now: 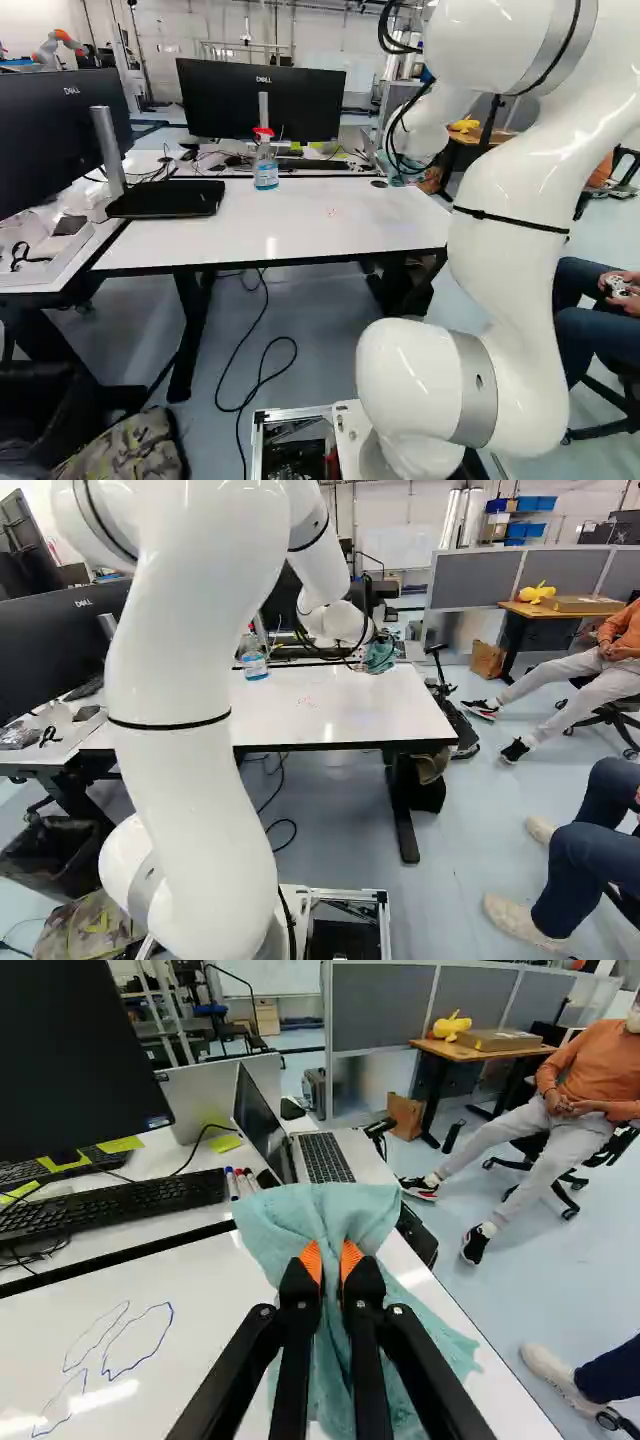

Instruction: Clean the table with the green towel

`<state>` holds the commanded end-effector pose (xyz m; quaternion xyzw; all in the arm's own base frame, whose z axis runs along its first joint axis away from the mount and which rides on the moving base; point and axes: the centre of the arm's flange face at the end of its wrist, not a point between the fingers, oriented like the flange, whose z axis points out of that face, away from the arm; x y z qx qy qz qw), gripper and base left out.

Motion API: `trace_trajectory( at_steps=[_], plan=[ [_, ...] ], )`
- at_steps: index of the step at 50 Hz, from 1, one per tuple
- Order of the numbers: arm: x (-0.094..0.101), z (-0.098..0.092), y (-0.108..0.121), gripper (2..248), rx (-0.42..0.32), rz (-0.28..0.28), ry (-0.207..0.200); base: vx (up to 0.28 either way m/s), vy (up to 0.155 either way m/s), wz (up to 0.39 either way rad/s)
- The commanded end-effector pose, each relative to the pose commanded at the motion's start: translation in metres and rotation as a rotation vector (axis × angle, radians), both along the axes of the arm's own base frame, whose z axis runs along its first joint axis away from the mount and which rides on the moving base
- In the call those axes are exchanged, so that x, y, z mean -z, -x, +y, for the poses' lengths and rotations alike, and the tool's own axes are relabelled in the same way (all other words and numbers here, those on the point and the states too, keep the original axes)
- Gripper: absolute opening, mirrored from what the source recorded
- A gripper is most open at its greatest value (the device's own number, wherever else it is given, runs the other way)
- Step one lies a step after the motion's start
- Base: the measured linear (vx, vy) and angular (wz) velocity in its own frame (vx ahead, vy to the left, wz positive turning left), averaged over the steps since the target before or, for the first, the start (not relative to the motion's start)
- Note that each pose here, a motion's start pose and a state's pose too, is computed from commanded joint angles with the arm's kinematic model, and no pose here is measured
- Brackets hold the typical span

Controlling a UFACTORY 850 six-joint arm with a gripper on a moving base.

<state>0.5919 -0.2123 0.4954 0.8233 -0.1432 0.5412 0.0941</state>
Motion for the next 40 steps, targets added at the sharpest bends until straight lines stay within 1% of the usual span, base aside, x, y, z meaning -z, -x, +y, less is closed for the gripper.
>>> trace_trajectory(
  at_steps=[17, 40],
  plan=[
    [0.004, 0.010, -0.031, 41, -0.029, 0.003, -0.002, 0.000, 0.000, 0.000],
    [0.014, 0.033, -0.068, 41, -0.067, 0.051, -0.032, 0.000, 0.000, 0.000]
  ],
)
